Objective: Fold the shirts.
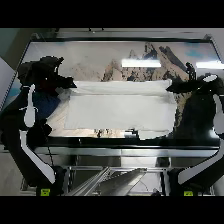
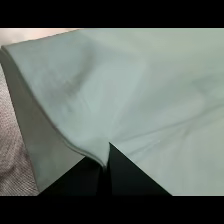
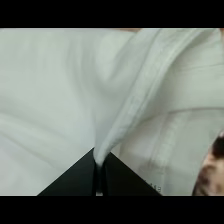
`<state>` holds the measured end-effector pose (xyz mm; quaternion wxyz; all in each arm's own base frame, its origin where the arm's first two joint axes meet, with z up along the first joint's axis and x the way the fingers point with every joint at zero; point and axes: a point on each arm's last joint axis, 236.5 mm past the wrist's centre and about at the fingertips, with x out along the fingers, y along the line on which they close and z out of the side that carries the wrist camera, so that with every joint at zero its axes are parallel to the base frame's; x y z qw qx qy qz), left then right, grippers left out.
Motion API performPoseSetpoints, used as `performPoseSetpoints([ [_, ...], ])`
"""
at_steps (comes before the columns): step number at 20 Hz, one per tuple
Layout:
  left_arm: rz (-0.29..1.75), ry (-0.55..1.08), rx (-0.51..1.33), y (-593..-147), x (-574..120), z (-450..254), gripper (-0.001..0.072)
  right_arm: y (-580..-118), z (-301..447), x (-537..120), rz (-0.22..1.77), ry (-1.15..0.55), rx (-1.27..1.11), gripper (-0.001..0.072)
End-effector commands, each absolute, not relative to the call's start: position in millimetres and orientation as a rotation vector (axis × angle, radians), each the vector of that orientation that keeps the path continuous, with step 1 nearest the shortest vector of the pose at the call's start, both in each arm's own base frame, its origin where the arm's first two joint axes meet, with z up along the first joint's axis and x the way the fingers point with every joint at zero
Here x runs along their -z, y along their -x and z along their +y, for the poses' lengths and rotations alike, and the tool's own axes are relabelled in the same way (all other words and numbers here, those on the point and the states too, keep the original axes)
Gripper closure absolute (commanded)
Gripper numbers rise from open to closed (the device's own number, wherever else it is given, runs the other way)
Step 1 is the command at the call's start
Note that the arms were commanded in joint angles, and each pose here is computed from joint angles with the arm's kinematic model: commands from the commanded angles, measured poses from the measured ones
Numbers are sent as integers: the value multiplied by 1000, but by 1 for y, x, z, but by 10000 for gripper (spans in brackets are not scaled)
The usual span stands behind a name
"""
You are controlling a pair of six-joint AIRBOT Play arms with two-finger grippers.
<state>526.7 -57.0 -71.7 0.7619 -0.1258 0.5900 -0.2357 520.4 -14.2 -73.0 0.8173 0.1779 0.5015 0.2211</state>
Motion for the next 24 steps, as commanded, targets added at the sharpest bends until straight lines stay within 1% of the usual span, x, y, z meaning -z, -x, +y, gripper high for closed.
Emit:
performPoseSetpoints([
  [1,1299,281,473,-527,75,-54,692,-523,-20,76,1066,-365,-446,690],
  [2,1309,281,461,-526,75,-52,691,-525,-21,77,1061,-363,-439,690],
  [3,1318,282,461,-524,75,-52,674,-526,-21,76,1059,-362,-436,686],
  [4,1331,285,468,-520,75,-53,275,-526,-22,76,1060,-368,-432,664],
  [5,1346,297,463,-517,74,-54,2,-526,-23,73,1062,-392,-416,547],
  [6,1369,313,461,-513,72,-54,8,-526,-25,67,1060,-413,-398,462],
  [8,1427,303,428,-504,63,-44,8,-525,-31,46,1036,-409,-390,453],
  [10,1522,235,364,-487,51,-21,8,-516,-52,21,1029,-372,-335,452],
  [11,1572,208,342,-476,46,-12,8,-506,-62,11,1048,-358,-308,402],
  [12,1617,203,332,-465,41,-8,8,-493,-70,3,1078,-349,-289,330],
  [13,1657,205,320,-455,38,-5,8,-479,-75,-3,1112,-346,-287,352],
  [16,1698,244,292,-431,34,-6,8,-441,-76,-20,1167,-414,-302,350],
  [19,1765,276,286,-383,43,-10,8,-403,-87,-21,1183,-480,-247,350],
  [21,1771,299,271,-347,53,-9,8,-374,-94,-11,1192,-560,-174,349],
  [24,1741,345,238,-311,71,-5,9,-345,-93,5,1169,-711,-95,349],
])
